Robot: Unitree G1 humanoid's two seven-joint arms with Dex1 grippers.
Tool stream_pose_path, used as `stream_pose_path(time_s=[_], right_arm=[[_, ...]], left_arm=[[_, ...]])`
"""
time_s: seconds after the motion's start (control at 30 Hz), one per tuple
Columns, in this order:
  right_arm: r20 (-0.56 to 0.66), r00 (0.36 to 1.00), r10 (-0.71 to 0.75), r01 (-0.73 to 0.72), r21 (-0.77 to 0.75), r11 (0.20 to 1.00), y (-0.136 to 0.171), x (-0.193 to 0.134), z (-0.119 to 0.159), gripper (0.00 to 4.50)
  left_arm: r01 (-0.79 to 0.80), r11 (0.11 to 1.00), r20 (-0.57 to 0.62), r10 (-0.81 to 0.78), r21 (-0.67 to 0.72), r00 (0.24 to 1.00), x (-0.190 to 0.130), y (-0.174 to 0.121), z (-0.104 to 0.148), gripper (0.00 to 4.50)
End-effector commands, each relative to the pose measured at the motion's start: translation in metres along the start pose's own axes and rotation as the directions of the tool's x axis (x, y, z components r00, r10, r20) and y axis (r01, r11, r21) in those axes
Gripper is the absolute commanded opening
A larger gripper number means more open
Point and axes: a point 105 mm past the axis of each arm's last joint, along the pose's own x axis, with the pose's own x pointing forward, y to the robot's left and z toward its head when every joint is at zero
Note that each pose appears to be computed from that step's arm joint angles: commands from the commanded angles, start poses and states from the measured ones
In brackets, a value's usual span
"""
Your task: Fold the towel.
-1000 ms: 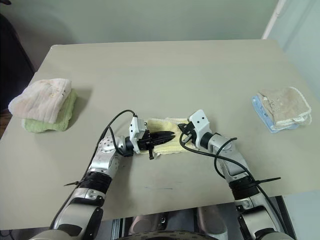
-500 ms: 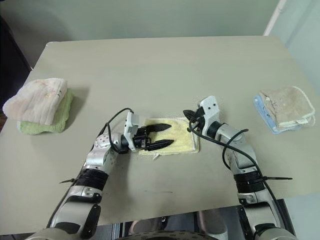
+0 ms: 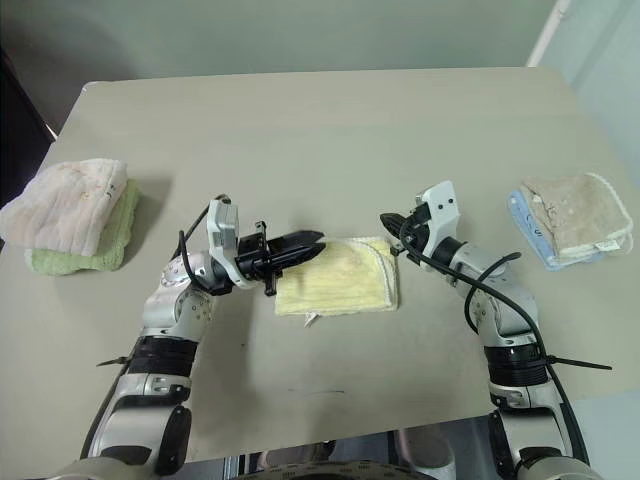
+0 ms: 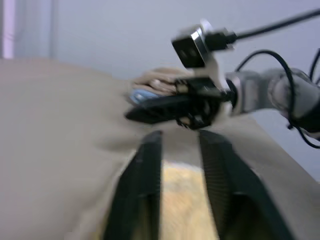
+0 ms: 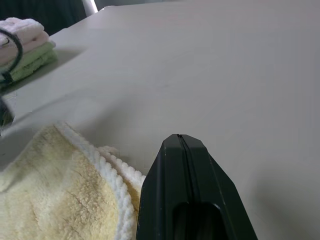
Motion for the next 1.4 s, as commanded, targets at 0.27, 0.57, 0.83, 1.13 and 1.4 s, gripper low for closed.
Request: stream_pose_path(time_s=[0.27, 0.57, 0.83, 1.13, 1.4], right_arm=[[-0.018, 0.989, 0.145, -0.145, 0.011, 0.989, 0.02, -0.027, 0.01, 0.54], [-0.069, 0.962, 0.265, -0.24, 0.249, 0.938, 0.017, -0.063, 0.025, 3.71], [-0.139, 0.943, 0.301, -0.222, 0.409, 0.885, 0.01, -0.068, 0.016, 4.49], [-0.234, 0.923, 0.305, -0.183, 0.43, 0.884, 0.007, -0.065, -0.001, 4.5], [-0.365, 0.883, 0.293, -0.089, 0.485, 0.87, -0.003, -0.054, -0.033, 4.5]], left_arm=[[0.072, 0.996, 0.013, -0.073, 0.06, 0.997, 0.0, -0.011, 0.014, 0.0], [0.041, 0.991, -0.079, -0.031, 0.129, 0.996, -0.011, -0.012, 0.022, 0.0], [0.031, 0.989, -0.125, -0.012, 0.146, 0.992, -0.025, -0.013, 0.024, 0.18], [0.007, 0.99, -0.158, 0.015, 0.141, 0.987, -0.035, -0.012, 0.024, 3.04], [-0.015, 0.96, -0.245, 0.086, 0.28, 0.966, -0.044, -0.004, 0.019, 4.47]])
